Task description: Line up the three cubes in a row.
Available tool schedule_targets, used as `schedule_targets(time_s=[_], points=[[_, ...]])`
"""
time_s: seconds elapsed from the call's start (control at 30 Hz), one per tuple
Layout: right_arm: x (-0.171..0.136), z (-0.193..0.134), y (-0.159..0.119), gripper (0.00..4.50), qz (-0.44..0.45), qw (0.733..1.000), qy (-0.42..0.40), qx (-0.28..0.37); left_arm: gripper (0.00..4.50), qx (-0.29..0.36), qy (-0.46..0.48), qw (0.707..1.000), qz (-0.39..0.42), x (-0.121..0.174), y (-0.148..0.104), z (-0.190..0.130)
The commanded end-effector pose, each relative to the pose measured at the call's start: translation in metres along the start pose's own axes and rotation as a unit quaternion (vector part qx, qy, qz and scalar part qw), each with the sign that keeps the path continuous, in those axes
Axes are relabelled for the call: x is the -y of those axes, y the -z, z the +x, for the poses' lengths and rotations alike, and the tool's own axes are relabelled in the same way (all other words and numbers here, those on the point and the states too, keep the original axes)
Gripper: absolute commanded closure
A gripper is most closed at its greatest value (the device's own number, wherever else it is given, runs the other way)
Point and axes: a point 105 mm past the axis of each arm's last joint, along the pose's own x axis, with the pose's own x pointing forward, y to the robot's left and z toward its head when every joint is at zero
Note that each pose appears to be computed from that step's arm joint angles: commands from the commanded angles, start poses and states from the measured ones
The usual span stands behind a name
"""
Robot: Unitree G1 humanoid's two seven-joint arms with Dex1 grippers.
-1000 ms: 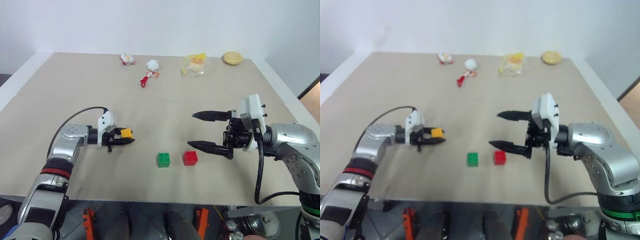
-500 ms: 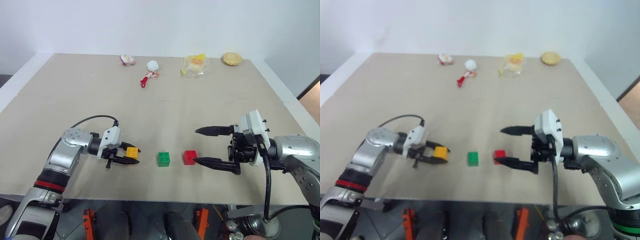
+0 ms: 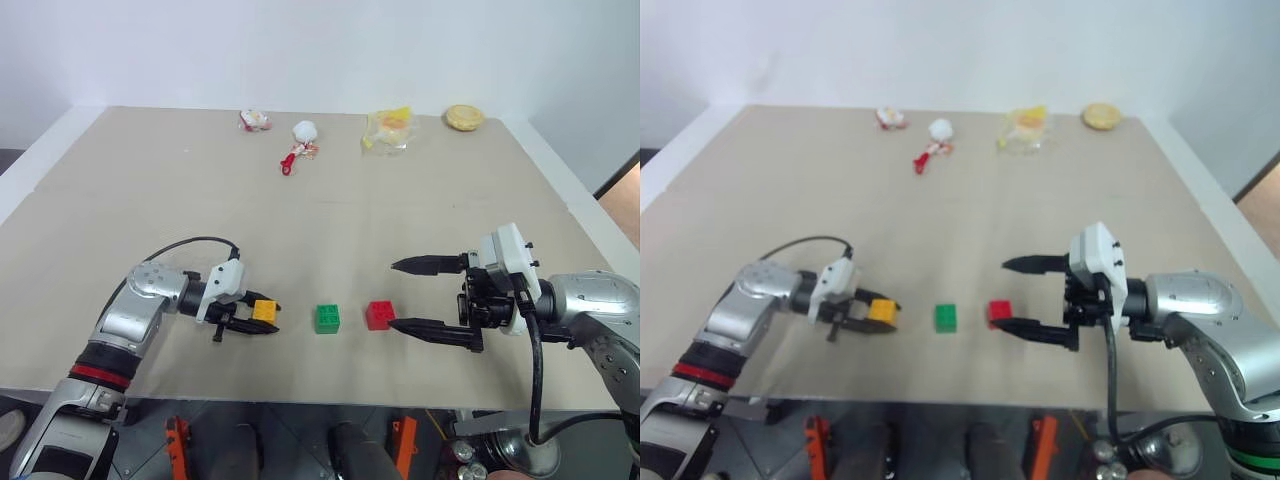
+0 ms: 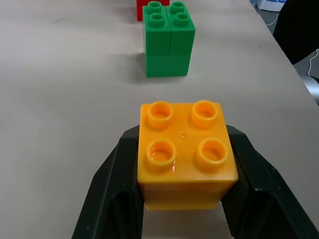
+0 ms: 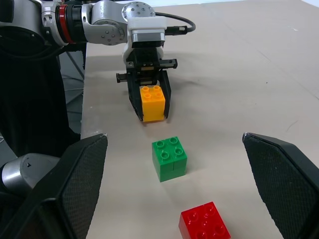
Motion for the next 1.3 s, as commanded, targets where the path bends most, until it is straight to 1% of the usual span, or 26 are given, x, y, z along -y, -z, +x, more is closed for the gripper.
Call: schedule_targets(time_s=[0.03, 0.17, 0.23, 0.3, 0.33, 0.43, 0.53, 0.63, 0.67, 0.73, 0.77, 0.8, 0.87, 0.93, 1.0, 1.03, 1.13, 1.2, 1.27, 1.3], points=[[0.001, -0.002, -0.01, 0.0, -0.026, 1.0, -0.001, 0.003, 3.12, -0.002, 0.004, 1.0, 0.007, 0.002, -0.001, 0.001], [0.002, -0.002, -0.011, 0.0, -0.027, 1.0, -0.001, 0.003, 3.12, -0.003, 0.009, 1.0, 0.004, 0.003, 0.0, 0.003], [0.002, -0.002, -0.011, 0.0, -0.027, 1.0, -0.001, 0.003, 2.08, -0.003, 0.012, 1.0, 0.003, 0.004, 0.0, 0.004], [0.002, -0.002, -0.011, 0.0, -0.027, 1.0, -0.001, 0.003, 1.51, -0.004, 0.014, 1.0, 0.002, 0.004, 0.001, 0.004], [0.002, -0.002, -0.011, 0.0, -0.027, 1.0, 0.0, 0.003, 1.1, -0.004, 0.014, 1.0, 0.002, 0.004, 0.001, 0.004], [0.002, -0.002, -0.011, 0.0, -0.028, 1.0, 0.001, 0.004, 0.1, -0.004, 0.014, 1.0, 0.003, 0.004, 0.0, 0.004], [0.001, -0.002, -0.012, 0.0, -0.028, 1.0, 0.001, 0.005, 0.04, 0.007, 0.009, 1.0, 0.009, 0.002, -0.005, 0.002], [-0.001, -0.004, -0.013, 0.0, -0.023, 1.0, 0.0, 0.016, 0.04, 0.033, 0.001, 0.999, 0.015, 0.0, -0.018, -0.004], [-0.001, -0.005, -0.014, 0.0, -0.021, 1.0, 0.001, 0.019, 0.04, 0.049, -0.004, 0.999, 0.011, -0.001, -0.025, -0.006], [-0.001, -0.007, -0.018, 0.0, -0.008, 0.999, 0.011, 0.042, 0.04, 0.098, -0.035, 0.995, -0.005, -0.009, -0.049, -0.015], [0.002, -0.009, -0.022, 0.0, -0.002, 0.998, 0.025, 0.061, 0.04, 0.128, -0.063, 0.99, -0.015, -0.015, -0.061, -0.02], [0.003, -0.01, -0.024, 0.0, 0.001, 0.997, 0.035, 0.073, 0.04, 0.146, -0.081, 0.986, -0.022, -0.019, -0.069, -0.024], [0.013, -0.014, -0.029, 0.0, 0.01, 0.991, 0.076, 0.105, 0.04, 0.189, -0.138, 0.971, -0.045, -0.032, -0.083, -0.032], [0.039, -0.019, -0.021, 0.0, 0.03, 0.973, 0.183, 0.136, 0.04, 0.248, -0.26, 0.93, -0.075, -0.055, -0.095, -0.049], [0.062, -0.027, -0.003, 0.0, 0.057, 0.944, 0.289, 0.146, 0.04, 0.261, -0.348, 0.894, -0.111, -0.067, -0.087, -0.057], [0.068, -0.029, 0.006, 0.0, 0.07, 0.932, 0.325, 0.145, 0.04, 0.257, -0.375, 0.883, -0.113, -0.068, -0.082, -0.059], [0.088, -0.04, 0.032, 0.0, 0.099, 0.876, 0.446, 0.156, 0.04, 0.241, -0.489, 0.829, -0.125, -0.075, -0.06, -0.071], [0.096, -0.042, 0.044, 0.0, 0.104, 0.843, 0.505, 0.153, 0.04, 0.23, -0.55, 0.793, -0.124, -0.078, -0.047, -0.081], [0.1, -0.039, 0.053, 0.0, 0.099, 0.823, 0.541, 0.144, 0.04, 0.219, -0.601, 0.759, -0.12, -0.081, -0.036, -0.091], [0.102, -0.036, 0.063, 0.0, 0.112, 0.811, 0.558, 0.135, 0.04, 0.211, -0.63, 0.737, -0.121, -0.083, -0.029, -0.095]])
